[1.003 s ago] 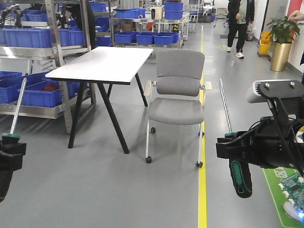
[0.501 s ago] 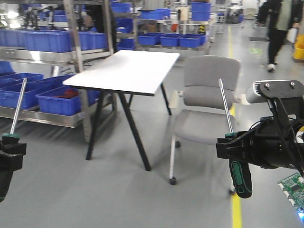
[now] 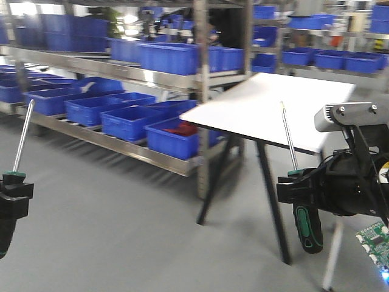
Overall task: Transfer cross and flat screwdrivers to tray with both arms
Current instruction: 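Drive the base to the roller rack with the grey tray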
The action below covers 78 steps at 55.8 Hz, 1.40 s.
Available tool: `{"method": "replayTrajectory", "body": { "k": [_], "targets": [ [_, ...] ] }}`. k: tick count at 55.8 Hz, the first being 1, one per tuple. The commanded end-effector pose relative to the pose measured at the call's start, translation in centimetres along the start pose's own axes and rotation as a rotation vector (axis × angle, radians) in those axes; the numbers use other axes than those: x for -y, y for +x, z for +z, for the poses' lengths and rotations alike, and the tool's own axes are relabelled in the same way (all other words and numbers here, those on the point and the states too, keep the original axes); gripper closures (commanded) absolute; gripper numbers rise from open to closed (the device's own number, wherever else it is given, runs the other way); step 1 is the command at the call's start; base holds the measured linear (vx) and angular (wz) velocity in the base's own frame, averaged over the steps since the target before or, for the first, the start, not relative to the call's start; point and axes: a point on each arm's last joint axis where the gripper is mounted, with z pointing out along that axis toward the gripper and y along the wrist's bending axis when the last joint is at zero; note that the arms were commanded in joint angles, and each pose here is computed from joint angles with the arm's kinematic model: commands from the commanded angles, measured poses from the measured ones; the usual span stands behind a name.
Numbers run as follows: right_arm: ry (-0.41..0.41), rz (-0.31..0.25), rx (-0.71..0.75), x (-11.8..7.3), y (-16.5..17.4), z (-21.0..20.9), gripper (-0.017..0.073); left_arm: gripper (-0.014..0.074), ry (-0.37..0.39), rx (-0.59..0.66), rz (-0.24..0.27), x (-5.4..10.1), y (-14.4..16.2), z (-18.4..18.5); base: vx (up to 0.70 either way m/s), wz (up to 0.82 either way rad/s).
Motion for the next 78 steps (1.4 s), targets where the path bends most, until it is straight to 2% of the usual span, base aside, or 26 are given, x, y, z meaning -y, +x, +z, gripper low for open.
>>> {"method": "replayTrajectory", "body": {
  "k": [1, 52, 78],
  "targets": [
    [0.004, -0.004, 0.146, -0.08, -2.15, -1.69, 0.0567, 0.0596, -0.006, 0.136, -0.014, 0.18, -1.87, -1.16, 0.53, 0.69],
    [0.004, -0.003, 0.138, -0.09, -2.08, -1.68, 0.0567, 0.0596, -0.006, 0.135, -0.014, 0.18, -1.86, -1.16, 0.53, 0.64],
    [0.003, -0.004, 0.135, -0.09, -2.05, -1.68, 0.0567, 0.0596, -0.006, 0.136, -0.014, 0.18, -1.87, -1.16, 0.57, 0.41]
  ]
}}
